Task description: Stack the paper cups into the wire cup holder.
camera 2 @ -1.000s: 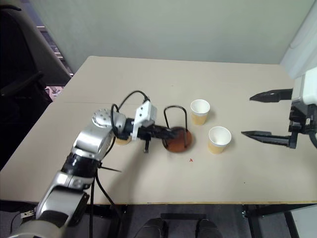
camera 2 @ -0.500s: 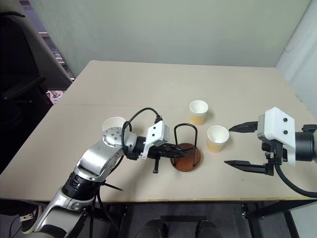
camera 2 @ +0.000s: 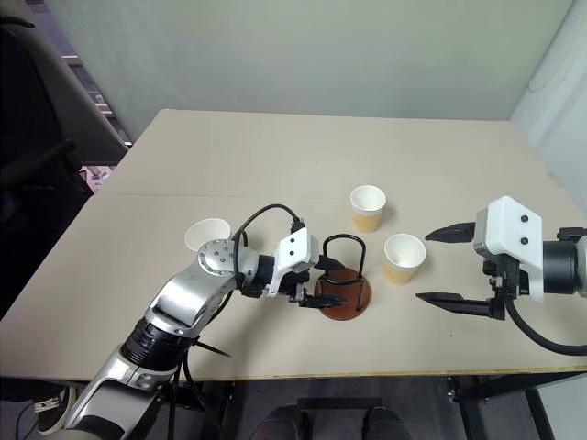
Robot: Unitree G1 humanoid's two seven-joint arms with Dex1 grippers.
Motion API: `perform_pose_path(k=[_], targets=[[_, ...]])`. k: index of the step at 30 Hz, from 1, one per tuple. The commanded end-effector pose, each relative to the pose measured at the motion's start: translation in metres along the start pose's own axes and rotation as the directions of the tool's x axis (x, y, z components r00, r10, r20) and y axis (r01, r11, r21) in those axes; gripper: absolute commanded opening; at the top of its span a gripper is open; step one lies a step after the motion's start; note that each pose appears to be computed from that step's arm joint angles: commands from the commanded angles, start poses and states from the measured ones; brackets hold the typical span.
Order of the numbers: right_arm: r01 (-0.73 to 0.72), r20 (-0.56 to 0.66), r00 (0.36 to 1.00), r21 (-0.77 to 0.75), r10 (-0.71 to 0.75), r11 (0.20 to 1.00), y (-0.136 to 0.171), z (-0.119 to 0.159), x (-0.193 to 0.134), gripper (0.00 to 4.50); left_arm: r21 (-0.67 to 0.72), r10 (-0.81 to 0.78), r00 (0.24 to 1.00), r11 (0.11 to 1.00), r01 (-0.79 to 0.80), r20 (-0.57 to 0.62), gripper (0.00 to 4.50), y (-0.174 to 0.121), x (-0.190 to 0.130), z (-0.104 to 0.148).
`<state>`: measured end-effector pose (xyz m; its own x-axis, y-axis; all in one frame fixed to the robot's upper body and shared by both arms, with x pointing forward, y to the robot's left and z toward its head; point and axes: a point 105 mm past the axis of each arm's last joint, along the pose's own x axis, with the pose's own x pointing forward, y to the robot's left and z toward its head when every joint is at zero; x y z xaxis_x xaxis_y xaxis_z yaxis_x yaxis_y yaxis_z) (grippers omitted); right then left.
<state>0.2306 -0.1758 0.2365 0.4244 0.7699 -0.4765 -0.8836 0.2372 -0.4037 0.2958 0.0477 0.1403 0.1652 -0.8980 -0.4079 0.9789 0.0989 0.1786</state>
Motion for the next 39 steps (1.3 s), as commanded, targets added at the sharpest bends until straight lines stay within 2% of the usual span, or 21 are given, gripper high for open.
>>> perform_pose_path(k=[1, 11, 16, 21, 26, 32, 34, 39], targets=[[0.001, -0.021, 1.0, -0.045, -0.002, 0.999, -0.006, 0.001, 0.002, 4.5, 0.035, 0.003, 0.999, 0.999, -0.004, 0.04, 4.33, -0.003, -0.024, 0.012], [-0.032, -0.1, 0.995, -0.071, 0.025, 0.997, -0.027, -0.034, 0.047, 4.5, 0.024, 0.078, 0.993, 0.997, -0.08, 0.083, 4.33, -0.006, -0.101, 0.02], [-0.085, -0.12, 0.99, -0.096, 0.073, 0.992, -0.032, -0.044, 0.071, 4.5, 0.107, 0.191, 0.974, 0.973, -0.204, 0.119, 4.33, 0.009, -0.118, 0.046], [-0.119, -0.142, 0.984, -0.094, 0.105, 0.988, -0.03, -0.057, 0.087, 4.5, 0.128, 0.213, 0.968, 0.965, -0.23, 0.137, 4.33, 0.008, -0.118, 0.059], [-0.103, -0.161, 0.983, -0.107, 0.085, 0.989, -0.037, -0.064, 0.093, 2.89, 0.131, 0.244, 0.961, 0.957, -0.26, 0.127, 4.35, 0.008, -0.122, 0.061], [-0.083, -0.129, 0.989, -0.126, 0.067, 0.989, -0.043, -0.052, 0.086, 0.62, 0.15, 0.284, 0.951, 0.942, -0.3, 0.123, 4.35, 0.02, -0.134, 0.063], [-0.077, -0.103, 0.993, -0.133, 0.063, 0.988, -0.044, -0.043, 0.079, 0.02, 0.158, 0.299, 0.947, 0.936, -0.316, 0.119, 4.35, 0.025, -0.138, 0.063], [-0.081, -0.012, 0.997, -0.146, 0.08, 0.986, -0.04, -0.006, 0.049, 0.02, 0.181, 0.343, 0.934, 0.917, -0.357, 0.1, 4.35, 0.038, -0.152, 0.06]])
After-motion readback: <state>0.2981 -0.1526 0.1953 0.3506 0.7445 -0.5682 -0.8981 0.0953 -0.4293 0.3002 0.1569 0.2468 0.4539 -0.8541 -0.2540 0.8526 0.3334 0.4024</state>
